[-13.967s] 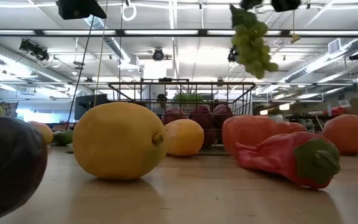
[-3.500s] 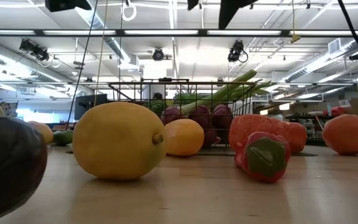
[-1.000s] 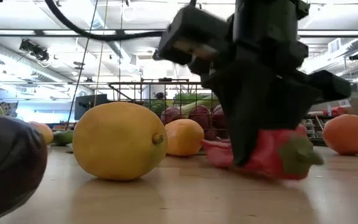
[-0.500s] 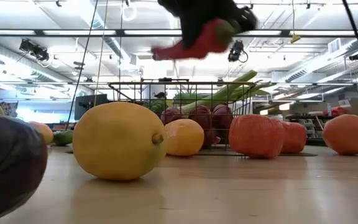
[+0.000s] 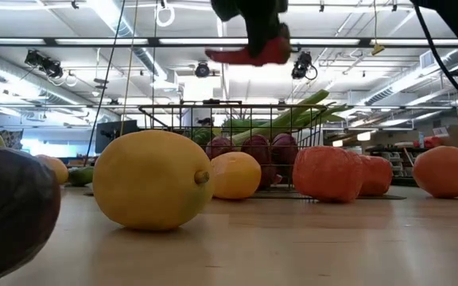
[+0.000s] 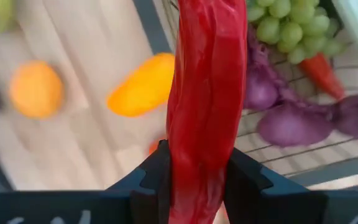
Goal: Build produce basket
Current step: Put the red chili pepper into the wire basket, then put the bottom cucumber into the wire basket
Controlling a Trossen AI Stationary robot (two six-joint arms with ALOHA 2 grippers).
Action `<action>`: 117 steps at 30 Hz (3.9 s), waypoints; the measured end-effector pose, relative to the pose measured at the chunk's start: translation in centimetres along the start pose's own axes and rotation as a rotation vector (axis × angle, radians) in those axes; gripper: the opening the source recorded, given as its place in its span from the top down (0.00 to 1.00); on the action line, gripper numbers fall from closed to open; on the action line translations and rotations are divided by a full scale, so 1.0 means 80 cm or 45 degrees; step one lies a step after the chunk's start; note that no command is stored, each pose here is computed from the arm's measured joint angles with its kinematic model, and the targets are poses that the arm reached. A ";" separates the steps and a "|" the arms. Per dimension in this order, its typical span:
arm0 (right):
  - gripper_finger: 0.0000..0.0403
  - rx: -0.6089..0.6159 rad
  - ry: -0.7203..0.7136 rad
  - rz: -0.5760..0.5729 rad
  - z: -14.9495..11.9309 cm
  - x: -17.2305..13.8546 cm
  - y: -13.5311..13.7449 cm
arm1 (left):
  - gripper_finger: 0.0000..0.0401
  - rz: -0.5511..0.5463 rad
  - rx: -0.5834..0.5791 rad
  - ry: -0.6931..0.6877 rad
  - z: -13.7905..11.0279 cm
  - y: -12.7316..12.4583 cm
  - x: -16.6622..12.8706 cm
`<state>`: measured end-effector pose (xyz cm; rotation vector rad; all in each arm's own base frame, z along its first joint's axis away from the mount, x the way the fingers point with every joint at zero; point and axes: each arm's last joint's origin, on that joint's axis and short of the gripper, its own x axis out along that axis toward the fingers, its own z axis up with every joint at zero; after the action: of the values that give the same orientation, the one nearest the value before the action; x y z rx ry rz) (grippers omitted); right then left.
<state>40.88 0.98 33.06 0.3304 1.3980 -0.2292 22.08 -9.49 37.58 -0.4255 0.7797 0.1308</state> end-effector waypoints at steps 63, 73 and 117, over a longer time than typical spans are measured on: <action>0.26 0.214 -0.058 0.027 -0.005 0.004 0.031 | 0.27 0.240 -0.136 0.799 -0.107 0.032 0.035; 0.26 0.285 -0.146 0.060 -0.007 0.003 0.053 | 0.27 0.124 -0.245 0.812 -0.177 0.022 0.078; 0.26 0.050 -0.147 0.048 -0.006 0.004 0.052 | 0.62 0.377 -0.280 0.817 -0.259 -0.006 0.182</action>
<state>41.93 5.08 33.09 0.3701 1.2734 -0.2409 18.99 -19.21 14.40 -0.5677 1.4689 0.3693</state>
